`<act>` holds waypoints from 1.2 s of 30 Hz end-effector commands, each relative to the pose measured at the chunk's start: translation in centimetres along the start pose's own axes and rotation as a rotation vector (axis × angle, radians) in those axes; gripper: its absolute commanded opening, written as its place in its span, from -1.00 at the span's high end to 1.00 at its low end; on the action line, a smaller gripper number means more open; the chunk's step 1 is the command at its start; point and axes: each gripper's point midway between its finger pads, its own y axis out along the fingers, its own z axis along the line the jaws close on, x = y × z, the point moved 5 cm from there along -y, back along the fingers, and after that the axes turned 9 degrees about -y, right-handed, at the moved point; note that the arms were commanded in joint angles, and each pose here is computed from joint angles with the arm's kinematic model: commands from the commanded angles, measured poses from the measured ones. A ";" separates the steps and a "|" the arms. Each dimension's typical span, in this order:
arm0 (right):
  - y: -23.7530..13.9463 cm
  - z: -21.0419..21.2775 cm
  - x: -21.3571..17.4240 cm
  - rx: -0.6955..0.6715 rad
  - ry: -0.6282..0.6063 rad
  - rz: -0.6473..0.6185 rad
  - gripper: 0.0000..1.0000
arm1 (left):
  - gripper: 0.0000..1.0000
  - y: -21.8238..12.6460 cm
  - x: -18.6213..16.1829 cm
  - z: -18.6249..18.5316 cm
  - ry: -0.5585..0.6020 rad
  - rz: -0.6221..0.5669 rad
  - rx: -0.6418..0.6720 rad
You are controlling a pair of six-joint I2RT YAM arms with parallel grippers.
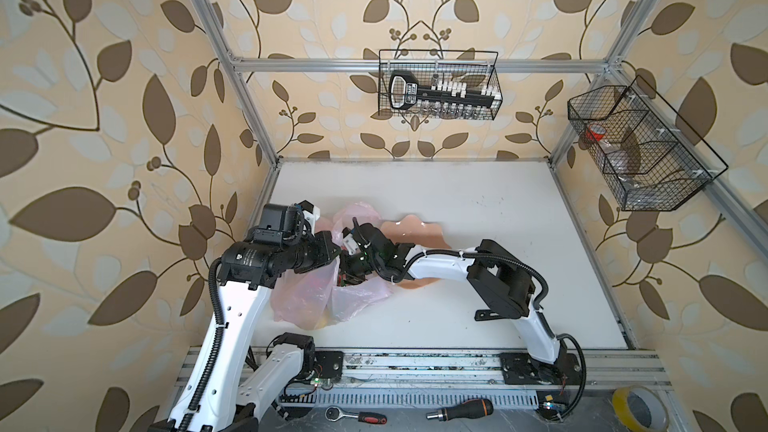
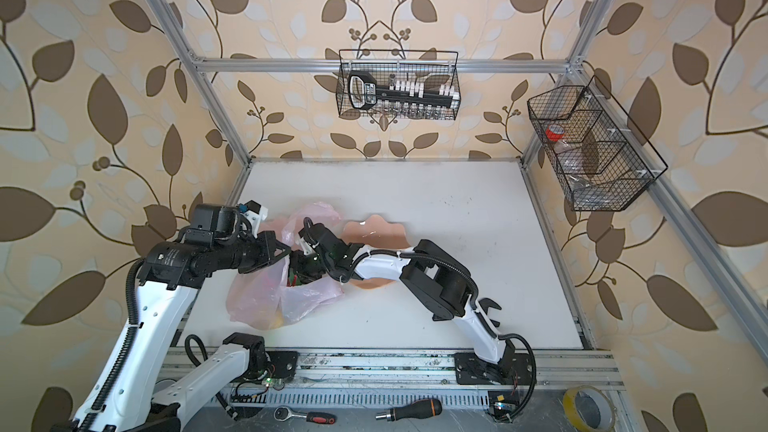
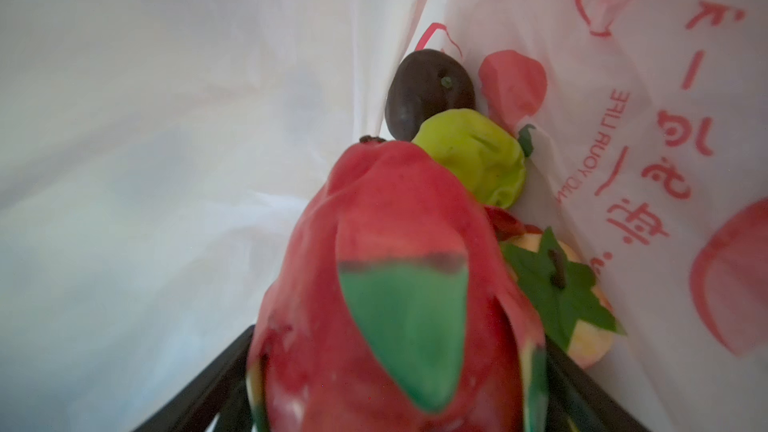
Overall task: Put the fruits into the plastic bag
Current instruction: 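Open the right gripper to release the dragon fruit inside the bag, then raise the open right gripper out of the bag toward the plate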
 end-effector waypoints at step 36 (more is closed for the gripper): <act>-5.0 2.4 2.8 0.080 -0.103 -0.039 -1.00 | 1.00 -1.0 -1.6 1.5 0.003 -0.024 0.056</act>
